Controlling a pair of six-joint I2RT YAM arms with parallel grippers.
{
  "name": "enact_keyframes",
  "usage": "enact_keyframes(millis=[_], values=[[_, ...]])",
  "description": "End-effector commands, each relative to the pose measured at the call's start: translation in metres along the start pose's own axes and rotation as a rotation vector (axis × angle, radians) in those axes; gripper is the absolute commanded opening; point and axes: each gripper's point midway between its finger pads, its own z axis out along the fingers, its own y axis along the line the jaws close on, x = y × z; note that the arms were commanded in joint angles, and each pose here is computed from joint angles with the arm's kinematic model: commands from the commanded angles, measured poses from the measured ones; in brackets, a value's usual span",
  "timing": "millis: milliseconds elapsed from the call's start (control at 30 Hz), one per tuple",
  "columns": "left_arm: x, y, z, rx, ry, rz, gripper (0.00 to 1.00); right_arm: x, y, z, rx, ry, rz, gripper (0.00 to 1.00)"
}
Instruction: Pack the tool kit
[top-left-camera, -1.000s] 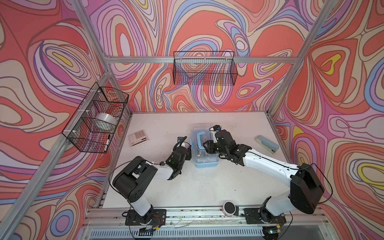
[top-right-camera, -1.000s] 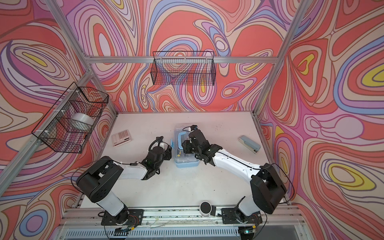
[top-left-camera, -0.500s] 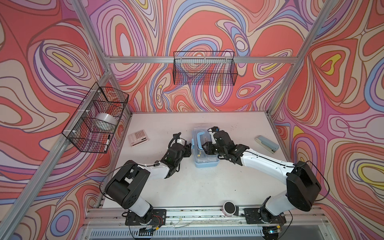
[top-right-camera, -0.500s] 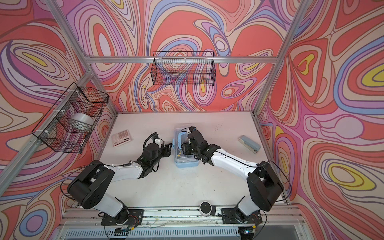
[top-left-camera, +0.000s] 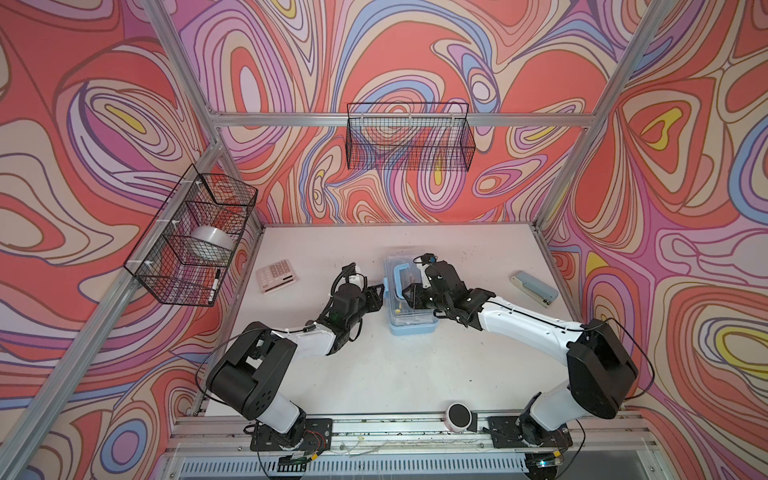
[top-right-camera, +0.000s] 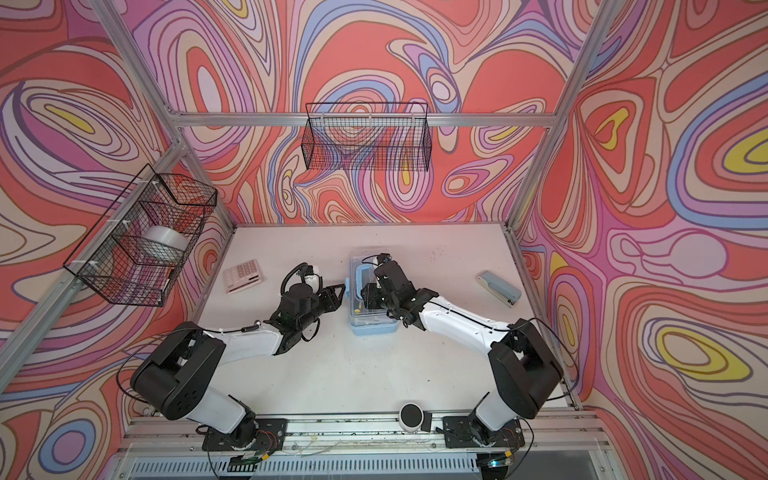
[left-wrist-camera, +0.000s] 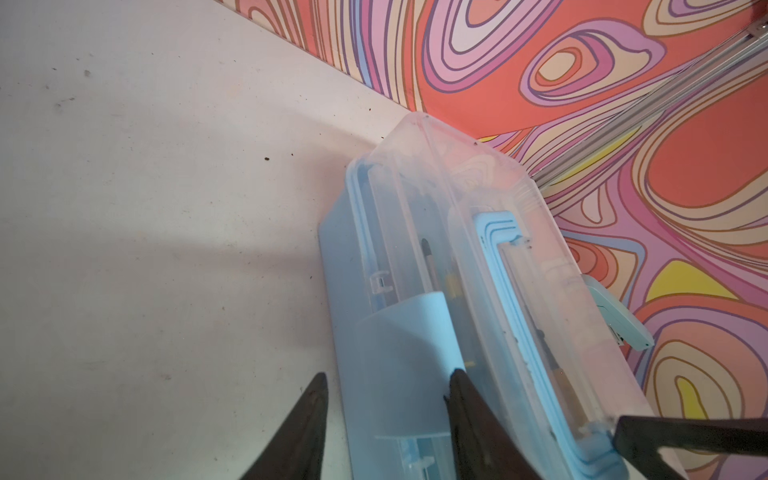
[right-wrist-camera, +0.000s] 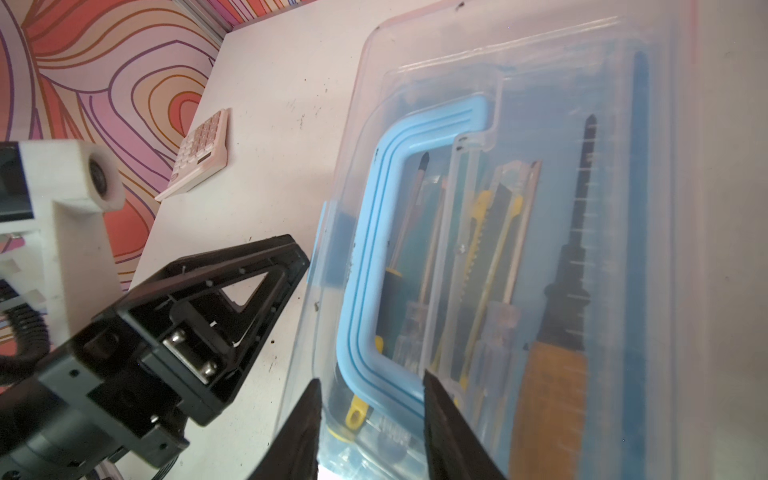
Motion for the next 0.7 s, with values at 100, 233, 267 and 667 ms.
enact_keyframes(millis=[100, 233, 267, 667], values=[[0.001, -0.014, 0.007, 0.065, 0.032, -0.023, 0.37, 0.012, -0.01, 0.01, 0.031, 0.05, 0.014, 0.4], [0.003, -0.015, 0.011, 0.075, 0.045, -0.03, 0.29, 0.013, -0.011, 0.011, 0.035, 0.053, 0.014, 0.39], [0.004, -0.015, 0.012, 0.077, 0.049, -0.031, 0.28, 0.013, -0.012, 0.012, 0.036, 0.054, 0.015, 0.39], [0.009, -0.015, 0.019, 0.094, 0.07, -0.041, 0.2, 0.014, -0.014, 0.015, 0.034, 0.061, 0.021, 0.38]])
